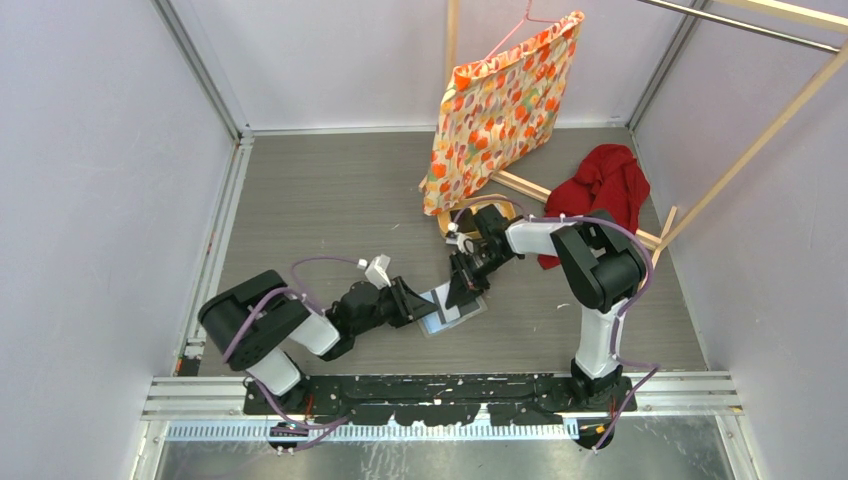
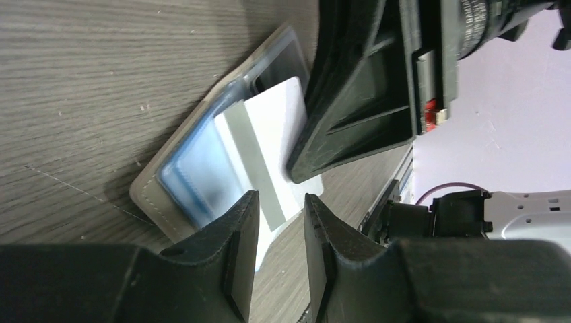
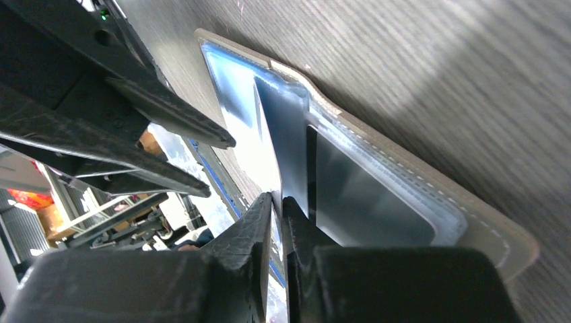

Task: Put the credit cards into the card holder
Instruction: Insert the credit card into the card holder.

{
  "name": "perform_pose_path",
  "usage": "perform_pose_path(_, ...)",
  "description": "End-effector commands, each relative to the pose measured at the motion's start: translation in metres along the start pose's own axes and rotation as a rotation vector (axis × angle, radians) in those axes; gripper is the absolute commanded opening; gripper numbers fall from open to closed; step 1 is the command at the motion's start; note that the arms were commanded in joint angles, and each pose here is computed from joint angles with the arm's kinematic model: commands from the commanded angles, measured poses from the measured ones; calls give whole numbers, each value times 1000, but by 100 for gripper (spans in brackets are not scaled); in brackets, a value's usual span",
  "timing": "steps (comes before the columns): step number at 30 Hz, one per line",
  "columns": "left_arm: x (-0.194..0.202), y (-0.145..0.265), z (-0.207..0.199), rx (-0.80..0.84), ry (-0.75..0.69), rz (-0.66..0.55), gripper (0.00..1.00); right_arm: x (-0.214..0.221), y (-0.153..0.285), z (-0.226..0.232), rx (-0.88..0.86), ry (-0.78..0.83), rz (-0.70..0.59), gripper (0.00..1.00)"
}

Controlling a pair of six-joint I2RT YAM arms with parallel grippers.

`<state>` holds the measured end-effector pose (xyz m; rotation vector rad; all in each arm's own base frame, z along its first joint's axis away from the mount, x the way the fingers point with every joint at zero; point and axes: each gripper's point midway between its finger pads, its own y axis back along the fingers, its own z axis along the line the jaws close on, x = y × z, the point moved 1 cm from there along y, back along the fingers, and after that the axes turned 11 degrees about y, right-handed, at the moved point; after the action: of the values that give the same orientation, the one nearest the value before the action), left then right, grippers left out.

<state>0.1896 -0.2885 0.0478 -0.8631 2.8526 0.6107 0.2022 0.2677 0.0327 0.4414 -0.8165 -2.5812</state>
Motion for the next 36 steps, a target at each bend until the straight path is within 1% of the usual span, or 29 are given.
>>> perform_pose_path(1, -7, 11, -8, -5, -81, -17, 33, -4, 0, 5, 24, 53, 26, 17)
perform_pose_path(5, -13, 24, -10, -66, -148, -29, 34, -4, 0, 10, 59, 118, 74, 21)
perform_pose_path(10, -26, 42, -25, -74, -215, -84, 38, -8, 5, 10, 149, 200, 102, 30)
perform_pose_path(13, -31, 47, -26, -82, -223, -111, 39, -11, 9, 10, 198, 230, 105, 33)
perform_pose_path(17, -31, 50, -26, -82, -222, -114, 39, -12, 11, 11, 253, 293, 118, 38)
perform_pose_path(21, -31, 52, -25, -87, -219, -114, 39, -12, 11, 12, 298, 338, 134, 40)
perform_pose_path(26, -30, 55, -17, -122, -191, -118, 40, -12, 9, 18, 322, 388, 143, 43)
perform_pose_path(30, -27, 56, -7, -145, -122, -120, 41, -8, 2, 27, 318, 439, 166, 46)
perform_pose_path(36, -21, 55, 4, -154, -22, -119, 51, 1, -9, 37, 289, 481, 214, 51)
